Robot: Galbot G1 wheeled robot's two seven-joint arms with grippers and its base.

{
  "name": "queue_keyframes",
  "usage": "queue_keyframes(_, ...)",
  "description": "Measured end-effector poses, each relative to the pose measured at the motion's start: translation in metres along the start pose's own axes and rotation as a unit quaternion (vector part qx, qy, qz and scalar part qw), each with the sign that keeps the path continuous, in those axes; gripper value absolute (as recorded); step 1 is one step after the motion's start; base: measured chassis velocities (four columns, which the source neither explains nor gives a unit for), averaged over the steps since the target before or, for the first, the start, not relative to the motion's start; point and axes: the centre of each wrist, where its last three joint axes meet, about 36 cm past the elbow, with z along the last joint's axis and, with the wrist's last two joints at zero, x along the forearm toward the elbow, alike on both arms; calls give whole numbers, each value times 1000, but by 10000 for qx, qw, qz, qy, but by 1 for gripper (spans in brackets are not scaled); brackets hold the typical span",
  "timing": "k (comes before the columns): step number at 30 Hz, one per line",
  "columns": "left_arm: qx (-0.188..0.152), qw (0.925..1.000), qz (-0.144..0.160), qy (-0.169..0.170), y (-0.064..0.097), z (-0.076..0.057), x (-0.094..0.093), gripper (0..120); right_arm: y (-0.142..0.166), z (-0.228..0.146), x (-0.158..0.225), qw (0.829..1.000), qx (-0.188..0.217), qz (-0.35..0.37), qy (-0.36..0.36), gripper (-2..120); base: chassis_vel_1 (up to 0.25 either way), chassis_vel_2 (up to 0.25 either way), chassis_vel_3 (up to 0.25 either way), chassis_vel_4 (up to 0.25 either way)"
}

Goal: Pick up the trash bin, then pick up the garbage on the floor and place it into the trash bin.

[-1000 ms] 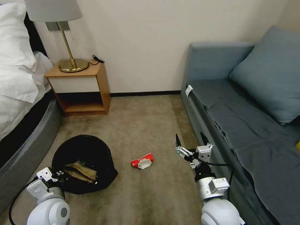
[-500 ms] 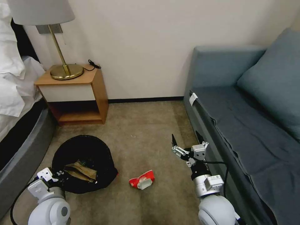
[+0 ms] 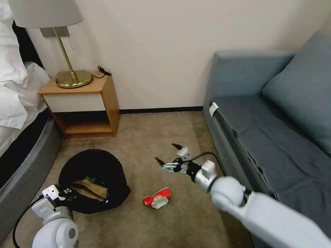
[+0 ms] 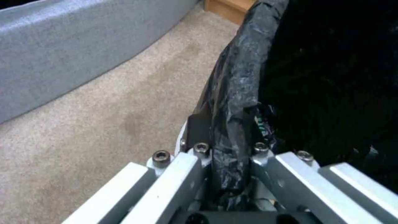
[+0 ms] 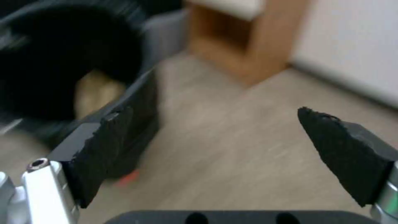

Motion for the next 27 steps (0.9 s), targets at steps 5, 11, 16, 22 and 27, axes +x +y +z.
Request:
queue_keyframes(5, -1, 10000, 1, -29, -1, 2, 3, 3, -26, -19, -32, 9775, 70, -1680, 1275, 100, 0, 0, 0, 0)
queue_keyframes(11, -6, 10000, -14, -61, 0, 2, 5, 3, -77, -19, -83, 9232, 1354, -2776, 2287, 100, 0, 0, 0, 0)
queue_keyframes(16, 6, 10000, -62, -49, 0, 9, 1, 3, -101, 20, -124, 8654, 2271, -3480, 2799, 100, 0, 0, 0, 0)
queue_keyframes(22, 20, 9999, -91, -65, 2, 12, -1, 3, -99, 56, -158, 8440, 2624, -3699, 2865, 100, 0, 0, 0, 0)
queue_keyframes(27, 18, 9999, -124, -79, 4, 12, -2, 3, -82, 82, -184, 8281, 2869, -3953, 2751, 100, 0, 0, 0, 0)
